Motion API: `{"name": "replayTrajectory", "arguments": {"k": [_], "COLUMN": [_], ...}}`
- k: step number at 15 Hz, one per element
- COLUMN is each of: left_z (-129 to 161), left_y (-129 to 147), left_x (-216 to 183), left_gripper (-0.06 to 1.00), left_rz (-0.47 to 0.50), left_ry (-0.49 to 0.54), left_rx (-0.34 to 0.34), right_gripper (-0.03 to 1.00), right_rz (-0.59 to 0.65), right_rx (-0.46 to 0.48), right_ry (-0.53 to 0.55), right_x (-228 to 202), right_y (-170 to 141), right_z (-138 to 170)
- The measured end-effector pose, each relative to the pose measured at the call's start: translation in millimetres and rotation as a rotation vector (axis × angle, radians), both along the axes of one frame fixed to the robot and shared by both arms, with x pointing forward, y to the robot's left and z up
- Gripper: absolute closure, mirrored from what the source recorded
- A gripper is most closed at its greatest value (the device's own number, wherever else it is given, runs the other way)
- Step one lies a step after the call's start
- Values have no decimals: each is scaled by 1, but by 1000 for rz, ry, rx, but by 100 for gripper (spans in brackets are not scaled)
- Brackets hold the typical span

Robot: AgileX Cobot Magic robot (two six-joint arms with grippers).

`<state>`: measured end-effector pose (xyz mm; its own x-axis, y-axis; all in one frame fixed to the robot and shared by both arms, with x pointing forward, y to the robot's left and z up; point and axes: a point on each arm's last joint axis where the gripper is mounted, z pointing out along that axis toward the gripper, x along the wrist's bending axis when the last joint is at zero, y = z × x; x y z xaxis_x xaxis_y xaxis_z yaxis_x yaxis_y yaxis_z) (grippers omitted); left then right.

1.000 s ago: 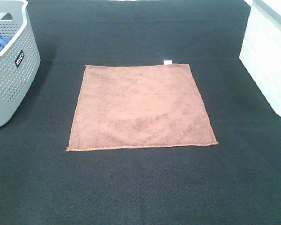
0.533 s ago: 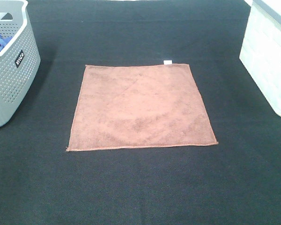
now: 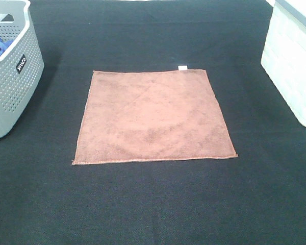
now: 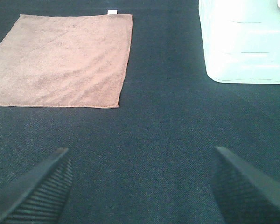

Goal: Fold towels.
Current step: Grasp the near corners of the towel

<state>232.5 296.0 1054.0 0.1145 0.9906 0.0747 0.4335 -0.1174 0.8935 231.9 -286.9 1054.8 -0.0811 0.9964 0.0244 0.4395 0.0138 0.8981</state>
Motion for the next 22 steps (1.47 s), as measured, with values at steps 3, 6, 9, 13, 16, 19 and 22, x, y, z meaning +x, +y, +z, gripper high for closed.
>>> {"name": "replayTrajectory", "arguments": {"k": [3, 6, 9, 13, 16, 19, 22], "left_z": [0, 2, 24, 25, 7, -29, -64], "left_y": [0, 0, -3, -9, -16, -28, -37], "left_x": [0, 0, 25, 74, 119, 166, 198], "left_gripper": [34, 34, 34, 34, 34, 34, 34], "left_rz": [0, 1, -5, -11, 10, 0, -34], "left_ry": [0, -20, -186, -82, 143, 408, 562], "left_rx": [0, -1, -69, -205, -357, -496, -570], "right_gripper": [21, 21, 21, 21, 21, 21, 21], "right_rz": [3, 3, -27, -51, -55, -35, 13], "right_rx": [4, 4, 31, 45, 41, 72, 179], "right_ry": [0, -1, -6, 100, 280, 459, 596], "right_x": [0, 0, 32, 90, 142, 197, 237], "right_y": [0, 0, -2, -6, -9, -9, -1], "right_z": [0, 0, 17, 21, 13, -8, -32]}}
